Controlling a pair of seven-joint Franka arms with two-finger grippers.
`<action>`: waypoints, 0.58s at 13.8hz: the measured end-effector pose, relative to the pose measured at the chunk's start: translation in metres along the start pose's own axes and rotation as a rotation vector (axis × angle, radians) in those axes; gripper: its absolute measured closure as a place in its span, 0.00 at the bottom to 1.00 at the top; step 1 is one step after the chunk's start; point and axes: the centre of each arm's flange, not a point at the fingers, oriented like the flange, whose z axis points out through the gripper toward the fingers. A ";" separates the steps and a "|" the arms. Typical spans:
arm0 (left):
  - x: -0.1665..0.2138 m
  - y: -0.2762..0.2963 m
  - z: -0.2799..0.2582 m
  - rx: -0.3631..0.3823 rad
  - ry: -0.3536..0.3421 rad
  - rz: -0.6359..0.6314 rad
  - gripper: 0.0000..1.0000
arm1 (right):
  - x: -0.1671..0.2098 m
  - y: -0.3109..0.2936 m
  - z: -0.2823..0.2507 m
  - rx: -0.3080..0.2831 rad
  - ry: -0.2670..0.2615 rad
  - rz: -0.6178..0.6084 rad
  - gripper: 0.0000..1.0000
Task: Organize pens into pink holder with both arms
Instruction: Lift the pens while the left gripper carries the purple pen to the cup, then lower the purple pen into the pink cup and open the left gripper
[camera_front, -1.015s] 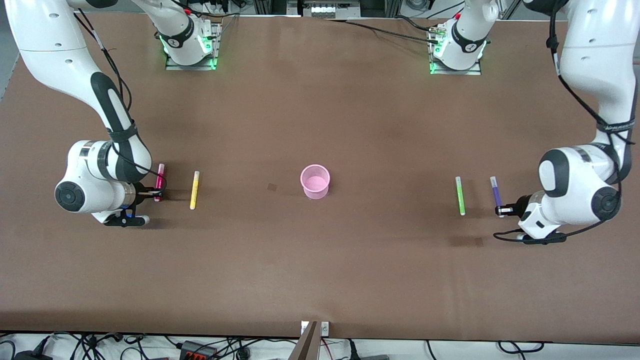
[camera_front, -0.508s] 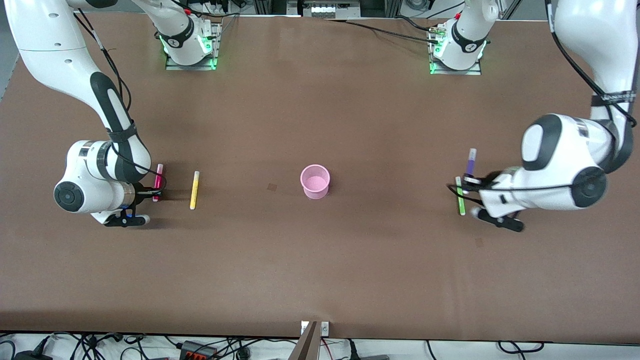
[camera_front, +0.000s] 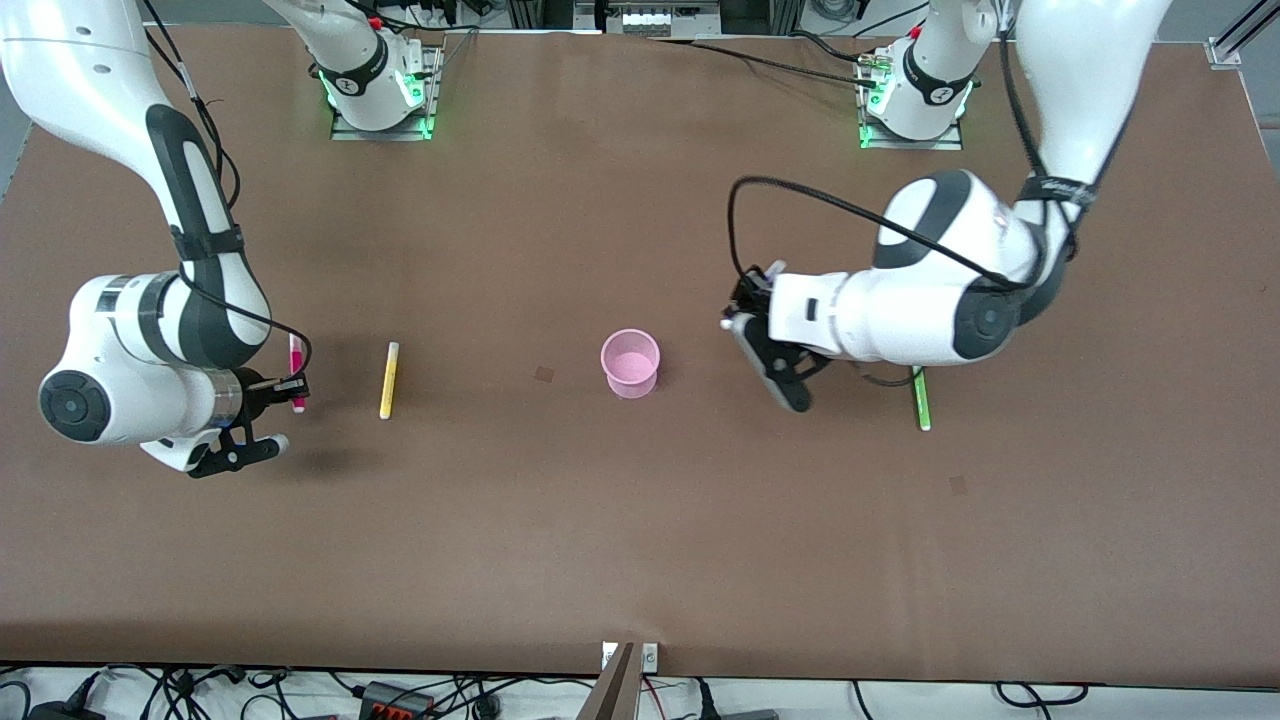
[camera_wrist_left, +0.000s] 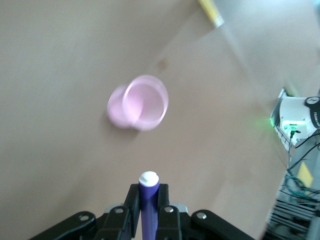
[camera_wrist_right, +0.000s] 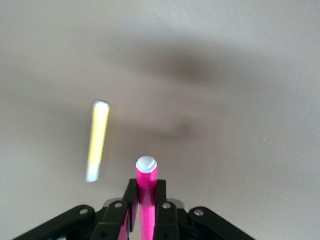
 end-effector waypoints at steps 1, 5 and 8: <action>0.011 0.006 0.015 -0.011 0.048 0.086 0.82 | 0.004 -0.010 -0.008 0.022 0.018 -0.029 0.83; 0.034 -0.005 0.065 -0.043 0.241 0.427 0.82 | 0.018 -0.053 -0.031 0.105 0.099 -0.249 0.83; 0.045 0.000 0.096 -0.015 0.322 0.628 0.82 | 0.025 -0.080 -0.044 0.190 0.167 -0.391 0.83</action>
